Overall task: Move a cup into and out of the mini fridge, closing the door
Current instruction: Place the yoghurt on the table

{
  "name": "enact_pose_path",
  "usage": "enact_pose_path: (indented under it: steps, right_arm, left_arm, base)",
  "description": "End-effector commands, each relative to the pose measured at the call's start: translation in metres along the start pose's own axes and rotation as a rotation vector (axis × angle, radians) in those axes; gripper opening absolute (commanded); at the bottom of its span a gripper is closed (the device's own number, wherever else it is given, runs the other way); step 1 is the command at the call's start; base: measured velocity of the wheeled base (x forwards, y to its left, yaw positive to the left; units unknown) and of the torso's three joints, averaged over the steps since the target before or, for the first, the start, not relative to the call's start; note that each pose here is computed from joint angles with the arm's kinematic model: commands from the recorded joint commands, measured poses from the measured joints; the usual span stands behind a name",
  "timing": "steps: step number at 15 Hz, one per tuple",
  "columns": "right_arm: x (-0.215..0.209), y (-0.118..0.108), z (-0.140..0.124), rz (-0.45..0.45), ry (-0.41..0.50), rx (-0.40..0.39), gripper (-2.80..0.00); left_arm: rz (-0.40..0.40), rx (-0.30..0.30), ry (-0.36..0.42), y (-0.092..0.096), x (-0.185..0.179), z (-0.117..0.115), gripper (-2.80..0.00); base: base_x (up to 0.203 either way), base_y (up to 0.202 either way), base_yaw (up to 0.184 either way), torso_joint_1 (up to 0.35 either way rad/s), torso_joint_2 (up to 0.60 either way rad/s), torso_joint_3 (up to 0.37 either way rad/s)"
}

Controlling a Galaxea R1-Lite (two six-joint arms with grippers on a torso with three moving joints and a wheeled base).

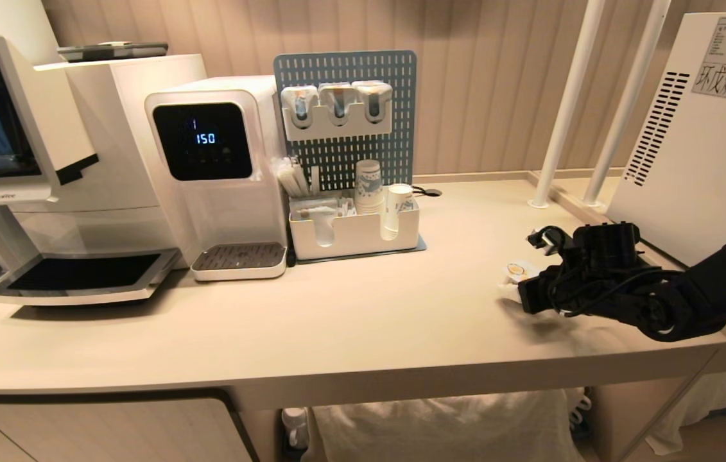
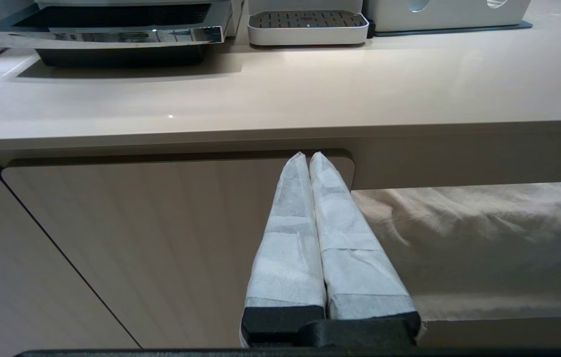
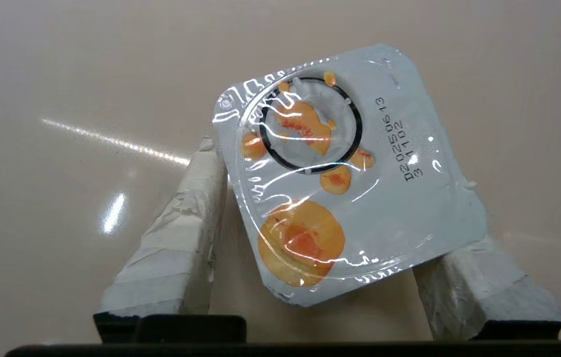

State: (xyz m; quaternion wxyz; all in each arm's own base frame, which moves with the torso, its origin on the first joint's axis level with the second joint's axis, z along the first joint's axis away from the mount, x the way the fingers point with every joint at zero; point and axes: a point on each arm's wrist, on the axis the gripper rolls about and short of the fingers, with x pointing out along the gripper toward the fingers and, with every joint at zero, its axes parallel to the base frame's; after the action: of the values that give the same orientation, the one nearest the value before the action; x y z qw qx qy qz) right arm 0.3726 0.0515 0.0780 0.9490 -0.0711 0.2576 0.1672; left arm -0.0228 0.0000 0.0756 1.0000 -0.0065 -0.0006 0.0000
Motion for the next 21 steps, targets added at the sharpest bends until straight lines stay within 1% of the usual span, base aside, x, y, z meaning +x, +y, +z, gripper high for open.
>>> enact_pose_path:
  steps: [1, 4, 7, 10, 12, 15, 18, 21]
  right_arm:
    - [-0.002, 0.0, 0.001, 0.0, -0.012, -0.004, 0.0]
    - [-0.005, 0.001, -0.001, 0.001, -0.004, -0.002, 0.0]
    - [-0.013, -0.001, 0.002, -0.012, -0.01, 0.0, 0.0]
    - [-0.024, -0.003, 0.01, -0.103, -0.023, 0.0, 0.0]
    - [-0.036, -0.003, 0.012, -0.128, -0.02, 0.005, 0.0]
    - [-0.069, -0.004, 0.016, -0.146, -0.004, 0.014, 0.0]
    - [-0.119, -0.001, 0.015, -0.169, 0.053, 0.037, 0.0]
    - [-0.175, 0.007, 0.004, -0.271, 0.107, 0.054, 0.0]
  left_arm:
    - [0.0, -0.001, 0.001, 0.0, 0.0, 0.0, -2.8]
    - [0.0, -0.001, 0.0, 0.0, 0.0, 0.0, -2.8]
    - [0.0, -0.001, 0.0, 0.0, 0.0, 0.0, -2.8]
    - [0.0, -0.001, 0.0, 0.0, 0.0, 0.0, -2.8]
    - [0.0, -0.001, 0.0, 0.0, 0.0, 0.0, -2.8]
    - [0.0, -0.001, 0.0, 0.0, 0.0, 0.0, -2.8]
    - [0.0, -0.001, 0.0, 0.0, 0.0, 0.0, -2.8]
    - [0.0, -0.001, 0.0, 0.0, 0.0, 0.0, -2.8]
  base:
    - [0.0, 0.0, 0.0, 0.0, 0.0, 0.0]
    - [0.0, 0.0, 0.0, 0.0, 0.0, 0.0]
    - [0.0, 0.0, 0.0, 0.0, 0.0, 0.0]
    - [0.0, 0.0, 0.0, 0.0, 0.0, 0.0]
    - [0.0, 0.0, 0.0, 0.0, 0.0, 0.0]
    - [0.0, 0.0, 0.0, 0.0, 0.0, 0.0]
    - [0.0, 0.0, 0.0, 0.0, 0.0, 0.0]
    - [0.0, 0.0, 0.0, 0.0, 0.0, 0.0]
